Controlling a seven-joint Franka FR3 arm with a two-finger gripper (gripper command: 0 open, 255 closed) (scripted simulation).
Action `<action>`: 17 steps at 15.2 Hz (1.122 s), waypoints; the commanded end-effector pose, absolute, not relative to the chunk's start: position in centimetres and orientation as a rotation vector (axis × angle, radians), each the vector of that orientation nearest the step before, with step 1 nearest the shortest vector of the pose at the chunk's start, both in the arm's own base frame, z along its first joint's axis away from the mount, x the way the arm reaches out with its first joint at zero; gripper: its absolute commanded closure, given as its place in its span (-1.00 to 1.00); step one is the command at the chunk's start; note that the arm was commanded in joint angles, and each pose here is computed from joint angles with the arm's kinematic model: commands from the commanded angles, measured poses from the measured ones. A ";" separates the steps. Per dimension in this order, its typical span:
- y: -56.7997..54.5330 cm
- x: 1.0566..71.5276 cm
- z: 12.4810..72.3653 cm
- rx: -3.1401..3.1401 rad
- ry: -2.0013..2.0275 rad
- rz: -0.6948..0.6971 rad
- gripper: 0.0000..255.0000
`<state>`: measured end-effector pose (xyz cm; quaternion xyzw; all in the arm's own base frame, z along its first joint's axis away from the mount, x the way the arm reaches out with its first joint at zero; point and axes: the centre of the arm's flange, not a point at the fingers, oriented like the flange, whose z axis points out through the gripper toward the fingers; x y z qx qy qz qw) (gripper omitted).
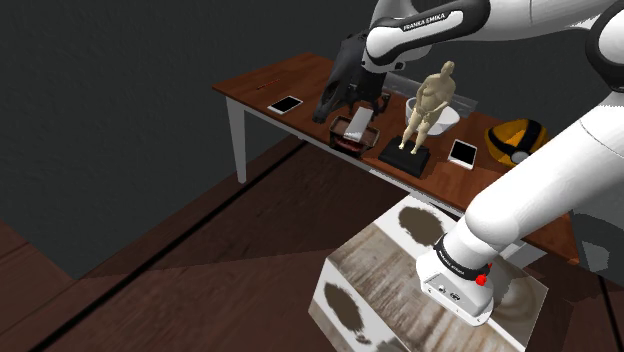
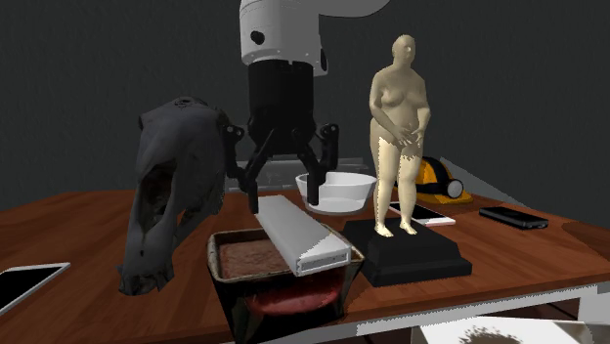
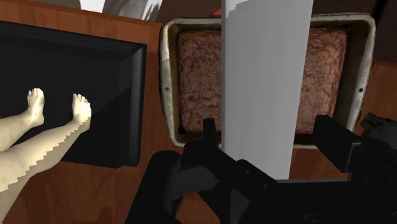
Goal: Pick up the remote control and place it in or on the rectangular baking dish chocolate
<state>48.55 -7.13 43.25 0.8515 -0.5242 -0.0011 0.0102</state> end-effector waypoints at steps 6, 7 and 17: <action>-7.1 48.6 44.6 2.658 -1.636 -0.003 -1.00; -7.1 48.6 45.9 2.658 -1.636 -0.003 -1.00; -7.0 48.6 48.3 2.658 -1.636 -0.003 -1.00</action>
